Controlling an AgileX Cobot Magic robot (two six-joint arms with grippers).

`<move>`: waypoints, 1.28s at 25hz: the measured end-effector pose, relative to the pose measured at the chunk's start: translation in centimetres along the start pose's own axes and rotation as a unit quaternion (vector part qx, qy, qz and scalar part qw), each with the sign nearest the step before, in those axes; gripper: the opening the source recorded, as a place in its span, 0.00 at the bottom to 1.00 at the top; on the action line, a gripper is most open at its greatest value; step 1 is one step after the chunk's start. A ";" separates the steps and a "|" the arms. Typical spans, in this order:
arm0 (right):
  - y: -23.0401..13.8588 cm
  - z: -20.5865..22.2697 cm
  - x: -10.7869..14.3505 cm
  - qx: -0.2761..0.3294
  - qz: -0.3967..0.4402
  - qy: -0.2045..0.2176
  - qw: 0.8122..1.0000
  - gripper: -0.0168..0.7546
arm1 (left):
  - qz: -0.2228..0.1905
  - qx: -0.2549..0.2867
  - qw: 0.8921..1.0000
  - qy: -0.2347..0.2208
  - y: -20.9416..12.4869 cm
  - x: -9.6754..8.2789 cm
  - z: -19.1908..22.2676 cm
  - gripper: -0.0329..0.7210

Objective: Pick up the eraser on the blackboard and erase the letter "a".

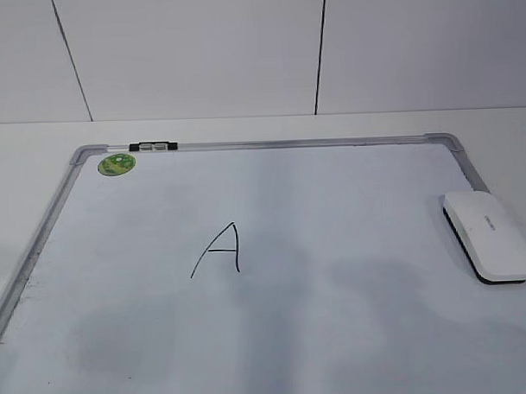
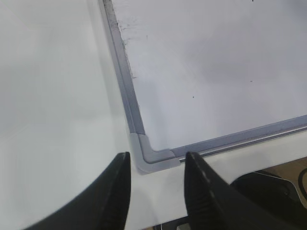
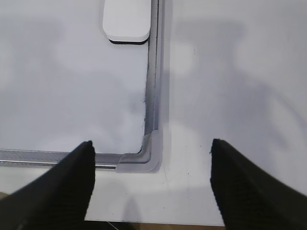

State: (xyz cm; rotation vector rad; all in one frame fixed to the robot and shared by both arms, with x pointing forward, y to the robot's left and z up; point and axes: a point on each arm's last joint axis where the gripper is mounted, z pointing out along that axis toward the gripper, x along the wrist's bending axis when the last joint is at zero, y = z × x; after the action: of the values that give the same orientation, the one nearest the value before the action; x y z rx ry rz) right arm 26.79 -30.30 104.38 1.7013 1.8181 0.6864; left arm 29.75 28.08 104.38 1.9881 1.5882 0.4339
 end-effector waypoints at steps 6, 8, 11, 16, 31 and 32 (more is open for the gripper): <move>0.0 0.0 0.0 0.000 0.000 0.000 1.000 0.79 | 0.000 0.002 1.000 0.000 0.0 0.0 0.0 0.41; 0.0 0.0 0.0 0.000 0.000 0.000 1.000 0.79 | 0.000 0.002 1.000 0.000 0.0 0.0 0.0 0.41; 0.0 0.0 0.0 0.000 0.000 0.000 1.000 0.79 | 0.000 0.002 1.000 0.000 0.0 0.0 0.0 0.39; 0.0 0.0 0.0 -0.001 0.000 0.000 1.000 0.79 | 0.000 0.002 1.000 0.000 0.0 0.0 0.0 0.37; -0.6 -0.8 -0.2 -0.034 0.022 -0.021 0.999 0.79 | -0.015 -0.090 0.996 0.022 -1.7 -0.4 -2.3 0.37; -0.7 -1.0 -0.2 -0.039 0.027 -0.025 0.999 0.79 | -0.014 -0.102 0.994 0.024 -1.9 -0.5 -2.5 0.37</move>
State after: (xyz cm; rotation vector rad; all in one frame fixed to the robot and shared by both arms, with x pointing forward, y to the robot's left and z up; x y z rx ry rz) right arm 25.62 -30.58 104.57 1.7061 1.6956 0.7199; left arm 26.72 28.46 105.28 1.8118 1.5340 0.6121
